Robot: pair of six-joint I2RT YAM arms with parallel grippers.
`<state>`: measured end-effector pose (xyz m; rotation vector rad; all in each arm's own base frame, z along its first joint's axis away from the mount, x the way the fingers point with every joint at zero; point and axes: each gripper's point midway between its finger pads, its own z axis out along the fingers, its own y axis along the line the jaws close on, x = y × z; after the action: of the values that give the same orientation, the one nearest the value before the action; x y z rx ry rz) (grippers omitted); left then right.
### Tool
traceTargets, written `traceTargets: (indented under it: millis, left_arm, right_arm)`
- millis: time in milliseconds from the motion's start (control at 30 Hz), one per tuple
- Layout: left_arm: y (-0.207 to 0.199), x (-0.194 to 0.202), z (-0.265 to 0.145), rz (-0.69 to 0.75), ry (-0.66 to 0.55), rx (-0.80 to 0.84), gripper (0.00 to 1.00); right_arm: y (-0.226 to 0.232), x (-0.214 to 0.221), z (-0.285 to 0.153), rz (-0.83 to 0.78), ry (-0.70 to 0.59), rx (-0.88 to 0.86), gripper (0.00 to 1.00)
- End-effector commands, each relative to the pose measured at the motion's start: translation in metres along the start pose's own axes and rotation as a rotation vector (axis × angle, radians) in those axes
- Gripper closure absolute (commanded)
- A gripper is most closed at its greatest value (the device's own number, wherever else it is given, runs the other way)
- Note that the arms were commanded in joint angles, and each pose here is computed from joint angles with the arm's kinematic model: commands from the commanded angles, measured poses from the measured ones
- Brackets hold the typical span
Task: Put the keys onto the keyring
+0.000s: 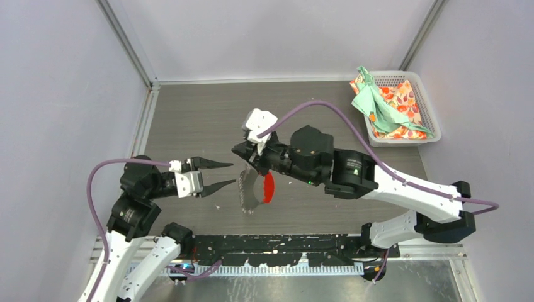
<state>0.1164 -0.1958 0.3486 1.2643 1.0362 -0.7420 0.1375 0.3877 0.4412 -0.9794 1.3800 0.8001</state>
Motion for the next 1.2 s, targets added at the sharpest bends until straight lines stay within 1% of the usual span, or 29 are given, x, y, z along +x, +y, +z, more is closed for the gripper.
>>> traceTargets:
  millis: [0, 100, 233, 300, 533, 700, 933, 1033, 1167]
  left_arm:
    - [0.02, -0.014, 0.001, 0.123, -0.018, -0.057, 0.57]
    - [0.02, -0.01, -0.004, 0.168, -0.001, -0.079, 0.57]
    - [0.03, -0.009, -0.013, 0.218, 0.021, -0.174, 0.57]
    - [0.031, -0.01, -0.015, 0.236, 0.016, -0.191, 0.57]
    - [-0.005, -0.004, -0.004, 0.189, -0.039, 0.015, 0.57]
    - [0.003, -0.004, 0.002, 0.157, -0.041, 0.006, 0.58]
    - [0.005, -0.03, 0.006, 0.044, -0.109, 0.027, 0.63]
    - [0.005, -0.031, 0.008, 0.014, -0.111, 0.04, 0.66]
    - [0.014, -0.03, 0.014, -0.061, -0.111, 0.023, 0.68]
  right_arm:
    - [-0.043, -0.005, -0.005, -0.09, 0.045, 0.301, 0.99]
    - [-0.048, -0.005, -0.005, -0.116, 0.064, 0.378, 0.99]
    - [-0.053, -0.007, -0.009, -0.122, 0.068, 0.449, 0.99]
    - [-0.054, -0.009, -0.009, -0.112, 0.064, 0.475, 0.99]
    - [-0.058, -0.014, -0.007, -0.131, 0.082, 0.616, 0.99]
    - [-0.06, -0.016, -0.008, -0.177, 0.119, 0.746, 0.99]
    - [-0.052, -0.019, -0.006, -0.138, 0.097, 0.722, 0.99]
    - [-0.049, -0.021, -0.004, -0.111, 0.082, 0.699, 0.99]
    - [-0.049, -0.024, -0.004, -0.086, 0.075, 0.705, 0.99]
